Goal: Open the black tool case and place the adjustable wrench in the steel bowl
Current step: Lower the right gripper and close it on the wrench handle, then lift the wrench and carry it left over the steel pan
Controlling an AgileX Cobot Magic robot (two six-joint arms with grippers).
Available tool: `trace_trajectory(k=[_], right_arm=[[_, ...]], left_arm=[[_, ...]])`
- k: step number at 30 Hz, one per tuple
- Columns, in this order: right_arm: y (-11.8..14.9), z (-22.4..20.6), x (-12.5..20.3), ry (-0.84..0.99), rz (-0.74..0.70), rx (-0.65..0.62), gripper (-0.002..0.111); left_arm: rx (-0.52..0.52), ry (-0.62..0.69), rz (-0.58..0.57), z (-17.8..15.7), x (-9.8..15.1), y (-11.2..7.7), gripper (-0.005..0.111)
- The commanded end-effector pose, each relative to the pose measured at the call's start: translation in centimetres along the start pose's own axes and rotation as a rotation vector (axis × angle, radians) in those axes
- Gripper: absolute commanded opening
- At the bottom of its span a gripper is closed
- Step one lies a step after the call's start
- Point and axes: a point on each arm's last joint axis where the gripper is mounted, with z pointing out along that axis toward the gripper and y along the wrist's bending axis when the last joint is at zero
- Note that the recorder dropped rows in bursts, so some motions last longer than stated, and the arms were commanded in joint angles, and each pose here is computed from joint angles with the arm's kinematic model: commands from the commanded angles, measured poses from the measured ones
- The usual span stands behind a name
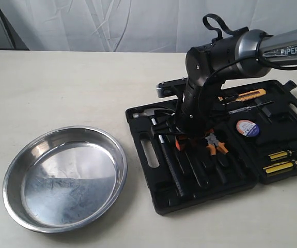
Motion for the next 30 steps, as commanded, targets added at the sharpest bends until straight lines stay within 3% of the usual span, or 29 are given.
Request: trace_trajectory(k=[1,16,30], right_arm=[[-0.2,-0.9,-0.1,-0.030,-0.041,0.018,0.001],[-0.1,-1.1,0.0,-0.025,-0.096,0.010,-0.001],[0.4,-5.9,0.4,-0.127,-0.130,-0.021,-0.001]], left_arm=[[0.006,-0.003,0.005,0.0,0.1,0.0,0.000],[0.006,-0.003,0.005,0.0,0.1,0.0,0.000],[0.006,-0.001,0.005,0.0,0.1,0.0,0.000]])
